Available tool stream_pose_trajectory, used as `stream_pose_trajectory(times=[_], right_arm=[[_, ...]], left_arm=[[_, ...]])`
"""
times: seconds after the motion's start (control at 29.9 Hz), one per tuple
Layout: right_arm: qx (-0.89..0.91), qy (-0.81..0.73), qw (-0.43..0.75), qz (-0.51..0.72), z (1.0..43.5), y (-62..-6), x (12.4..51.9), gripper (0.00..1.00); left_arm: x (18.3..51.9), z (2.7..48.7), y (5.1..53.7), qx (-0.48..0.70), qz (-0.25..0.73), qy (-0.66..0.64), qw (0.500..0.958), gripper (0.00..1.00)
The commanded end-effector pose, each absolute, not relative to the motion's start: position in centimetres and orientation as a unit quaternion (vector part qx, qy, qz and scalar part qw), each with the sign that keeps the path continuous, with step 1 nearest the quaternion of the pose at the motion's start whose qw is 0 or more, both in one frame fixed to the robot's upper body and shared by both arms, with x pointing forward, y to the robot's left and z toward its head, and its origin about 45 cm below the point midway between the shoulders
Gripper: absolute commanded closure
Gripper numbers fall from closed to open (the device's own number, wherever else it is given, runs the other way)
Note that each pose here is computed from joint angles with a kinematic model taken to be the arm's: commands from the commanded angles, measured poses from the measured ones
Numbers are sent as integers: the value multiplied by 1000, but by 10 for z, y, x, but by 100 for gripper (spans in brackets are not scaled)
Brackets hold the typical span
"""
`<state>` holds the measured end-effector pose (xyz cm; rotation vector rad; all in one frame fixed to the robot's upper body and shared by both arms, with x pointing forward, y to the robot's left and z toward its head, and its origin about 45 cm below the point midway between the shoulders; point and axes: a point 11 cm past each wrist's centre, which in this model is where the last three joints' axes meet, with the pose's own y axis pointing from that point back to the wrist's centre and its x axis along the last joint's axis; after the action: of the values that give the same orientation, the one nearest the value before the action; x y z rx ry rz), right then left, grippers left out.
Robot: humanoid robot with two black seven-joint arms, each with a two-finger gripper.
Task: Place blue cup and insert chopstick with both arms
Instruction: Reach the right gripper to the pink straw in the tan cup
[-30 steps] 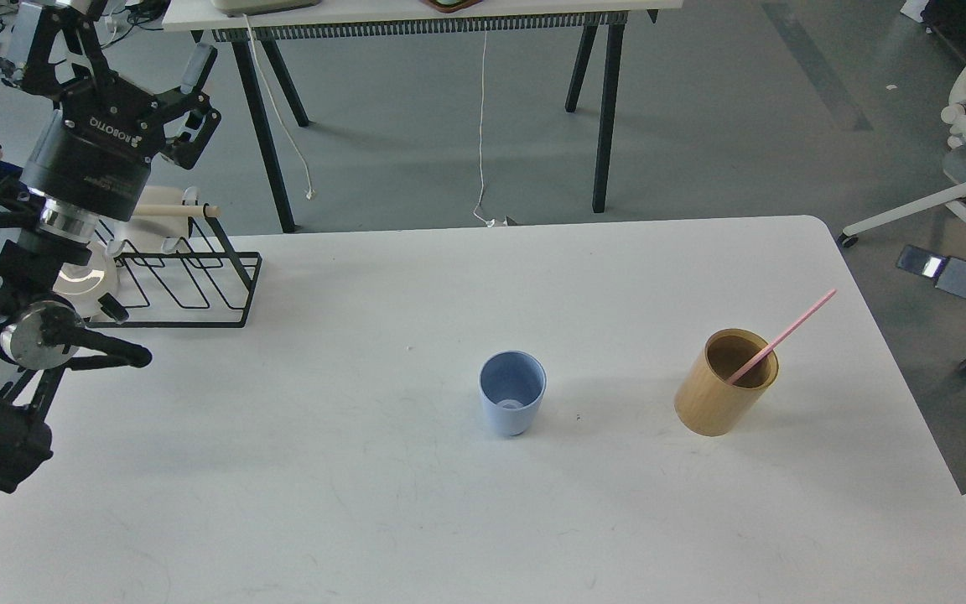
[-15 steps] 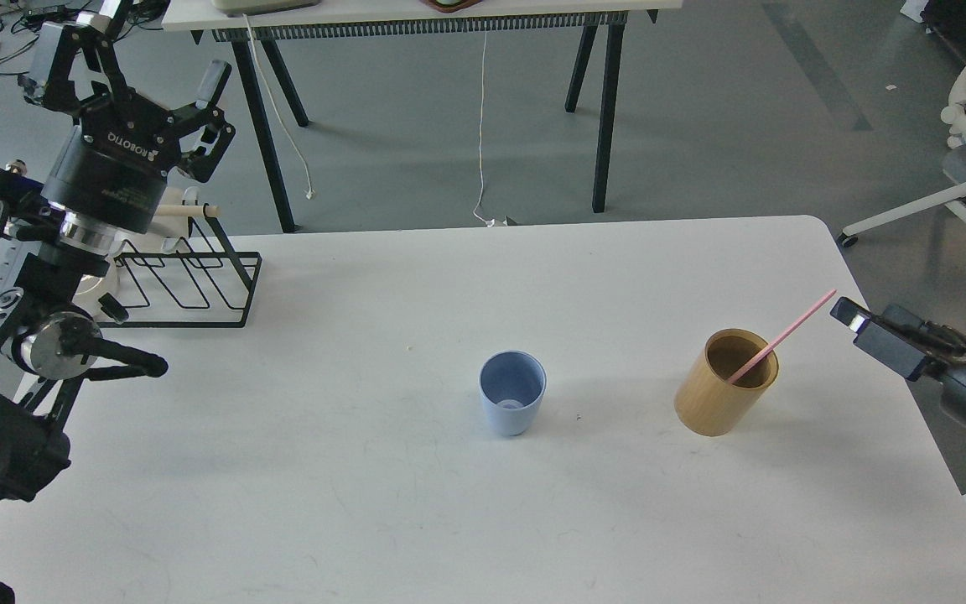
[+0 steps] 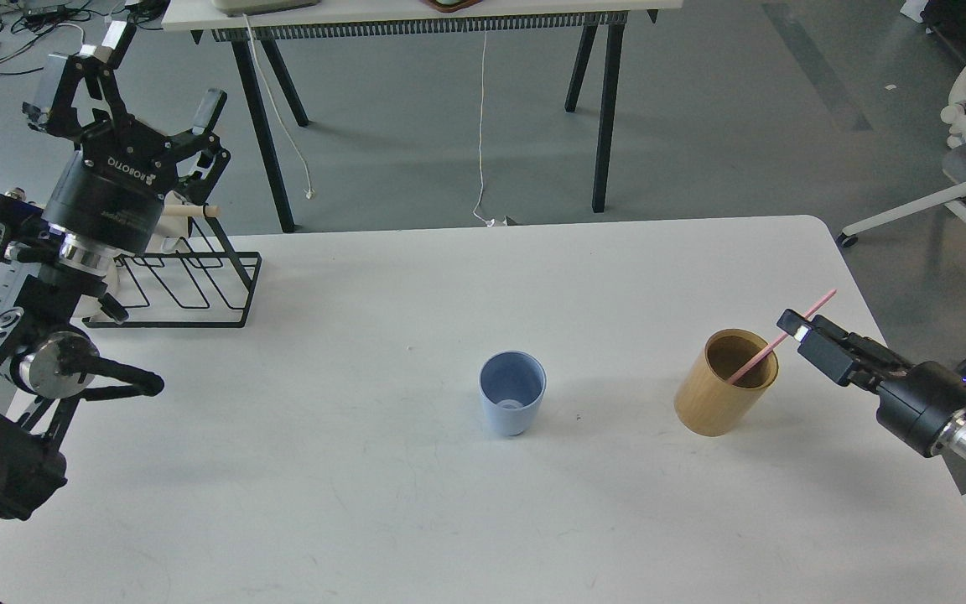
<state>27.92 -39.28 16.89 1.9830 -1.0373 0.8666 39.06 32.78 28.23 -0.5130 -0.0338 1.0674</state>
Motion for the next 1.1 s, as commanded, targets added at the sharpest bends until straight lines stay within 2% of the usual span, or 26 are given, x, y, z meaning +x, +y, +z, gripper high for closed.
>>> stream_pose_trajectory(times=[0.0, 0.8, 1.0, 1.07], right_arm=[[764, -410, 361, 343, 171, -394, 280, 72], [761, -412, 361, 348, 173, -395, 280, 88], [761, -413, 359, 348, 172, -394, 280, 89], [761, -413, 359, 348, 172, -394, 280, 81]], left_arm=[[391, 281, 327, -242, 503, -14, 830, 1], [387, 271, 328, -239, 509, -4, 827, 1], [387, 271, 328, -238, 508, -4, 828, 1], [387, 271, 328, -238, 508, -4, 828, 1]])
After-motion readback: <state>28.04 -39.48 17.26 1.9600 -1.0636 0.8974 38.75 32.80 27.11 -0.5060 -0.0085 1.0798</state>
